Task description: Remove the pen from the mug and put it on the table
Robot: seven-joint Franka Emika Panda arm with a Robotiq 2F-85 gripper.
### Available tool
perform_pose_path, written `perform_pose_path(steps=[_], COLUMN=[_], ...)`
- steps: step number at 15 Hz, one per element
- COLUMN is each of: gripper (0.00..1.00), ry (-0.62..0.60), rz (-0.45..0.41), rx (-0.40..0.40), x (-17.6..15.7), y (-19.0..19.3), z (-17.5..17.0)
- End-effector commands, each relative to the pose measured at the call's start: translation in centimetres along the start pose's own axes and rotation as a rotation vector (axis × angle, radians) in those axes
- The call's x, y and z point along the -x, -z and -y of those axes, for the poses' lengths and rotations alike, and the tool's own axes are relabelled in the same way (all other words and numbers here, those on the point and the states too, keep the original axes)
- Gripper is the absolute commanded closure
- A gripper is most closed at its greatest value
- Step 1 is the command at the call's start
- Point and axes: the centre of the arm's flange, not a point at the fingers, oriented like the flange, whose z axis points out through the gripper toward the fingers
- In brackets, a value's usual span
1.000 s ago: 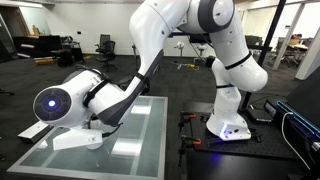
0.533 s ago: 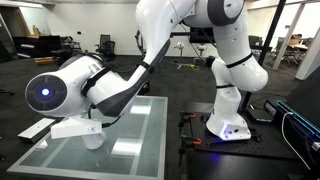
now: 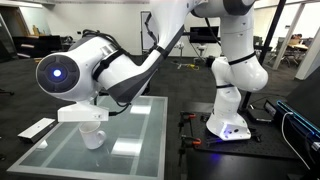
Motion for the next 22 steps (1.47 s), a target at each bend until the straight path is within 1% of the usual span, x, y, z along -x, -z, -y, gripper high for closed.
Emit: perform_pose_path(steps=[1, 6, 8, 10, 12, 13, 14, 15, 16, 19, 20, 21, 22], gripper=[0.97, 0.97, 0.97, 0.97, 0.97, 0.97, 0.87, 0.87, 0.87, 0.87, 0.97, 0.97, 0.97], ry=[-0.025, 0.015, 0.036, 0.072, 0.128, 0.134, 0.105, 0.112, 0.117, 0.120, 0.121, 0.123, 0.122], rz=[-0.029, -0.019, 0.016, 0.072, 0.149, 0.184, 0.146, 0.169, 0.178, 0.178, 0.178, 0.191, 0.189], rx=[-0.013, -0.049, -0.085, -0.133, -0.213, -0.254, -0.186, -0.212, -0.221, -0.226, -0.227, -0.237, -0.230], x=[-3.1, -6.4, -7.4, -8.3, -8.8, -9.1, -7.2, -7.5, -7.7, -8.0, -8.0, -7.9, -8.0], y=[0.7, -0.1, -0.9, -2.0, -3.0, -3.4, -2.6, -3.0, -3.2, -3.1, -3.0, -3.2, -3.5], z=[-4.1, -8.1, -9.6, -11.1, -12.4, -13.1, -10.2, -10.9, -11.5, -12.1, -12.1, -11.9, -11.9])
